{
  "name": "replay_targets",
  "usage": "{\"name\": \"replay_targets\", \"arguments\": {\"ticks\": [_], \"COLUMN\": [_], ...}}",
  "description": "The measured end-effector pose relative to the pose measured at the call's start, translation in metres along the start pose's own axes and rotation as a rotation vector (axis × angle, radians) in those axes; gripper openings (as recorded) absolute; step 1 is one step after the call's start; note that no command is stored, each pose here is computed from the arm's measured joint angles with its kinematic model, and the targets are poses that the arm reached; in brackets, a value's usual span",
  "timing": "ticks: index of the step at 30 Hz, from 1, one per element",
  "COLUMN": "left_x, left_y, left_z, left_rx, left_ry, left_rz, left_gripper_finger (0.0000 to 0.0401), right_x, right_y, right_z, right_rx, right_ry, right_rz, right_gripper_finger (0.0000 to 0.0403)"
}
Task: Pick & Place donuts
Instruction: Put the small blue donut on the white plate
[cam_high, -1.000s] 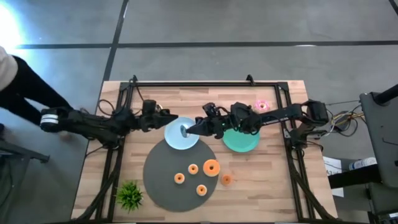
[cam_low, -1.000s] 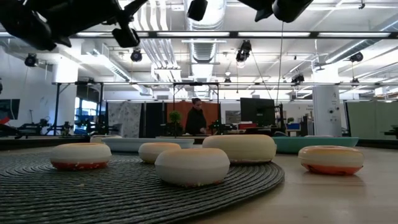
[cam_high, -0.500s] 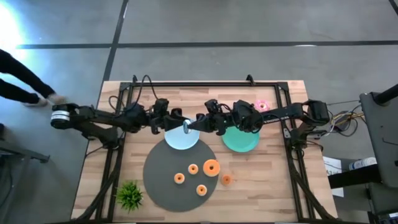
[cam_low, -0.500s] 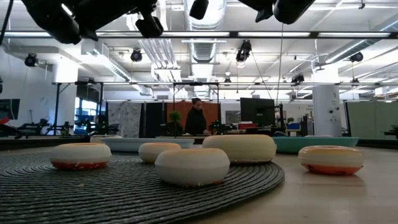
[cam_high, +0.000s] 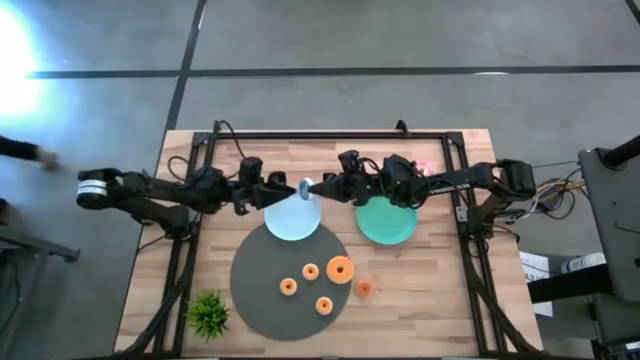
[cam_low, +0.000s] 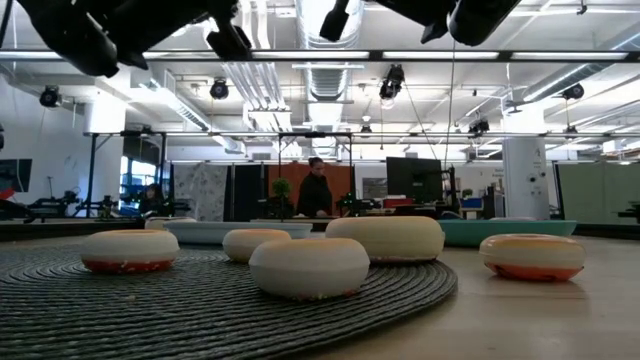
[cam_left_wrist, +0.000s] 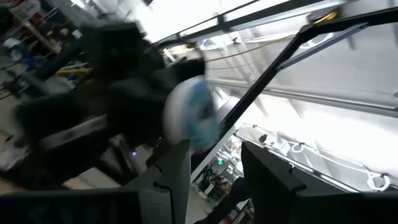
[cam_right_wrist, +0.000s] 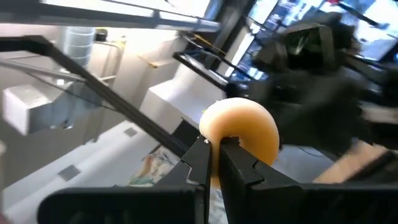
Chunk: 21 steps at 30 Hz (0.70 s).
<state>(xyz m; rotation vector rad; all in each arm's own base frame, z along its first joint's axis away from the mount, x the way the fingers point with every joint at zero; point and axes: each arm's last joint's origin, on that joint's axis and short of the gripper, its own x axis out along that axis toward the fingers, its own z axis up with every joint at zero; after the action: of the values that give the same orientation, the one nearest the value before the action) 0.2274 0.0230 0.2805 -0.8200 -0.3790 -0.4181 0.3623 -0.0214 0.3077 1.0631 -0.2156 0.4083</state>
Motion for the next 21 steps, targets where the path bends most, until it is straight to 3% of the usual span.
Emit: {"name": "replay_targets", "arguments": {"ticks": [21], "left_x": [0.025], "left_y": [0.013], "left_z": [0.001], "left_rx": [0.028], "left_ry": [0.027], "left_rz": [-0.007], "left_gripper_finger": [0.0117], "right_x": [-0.001], "right_y": [0.000], "right_z": [-0.002], "right_rx": [0.014], "right_ry": [0.015], "right_rz": [0.012], "right_gripper_finger": [0.0013]}}
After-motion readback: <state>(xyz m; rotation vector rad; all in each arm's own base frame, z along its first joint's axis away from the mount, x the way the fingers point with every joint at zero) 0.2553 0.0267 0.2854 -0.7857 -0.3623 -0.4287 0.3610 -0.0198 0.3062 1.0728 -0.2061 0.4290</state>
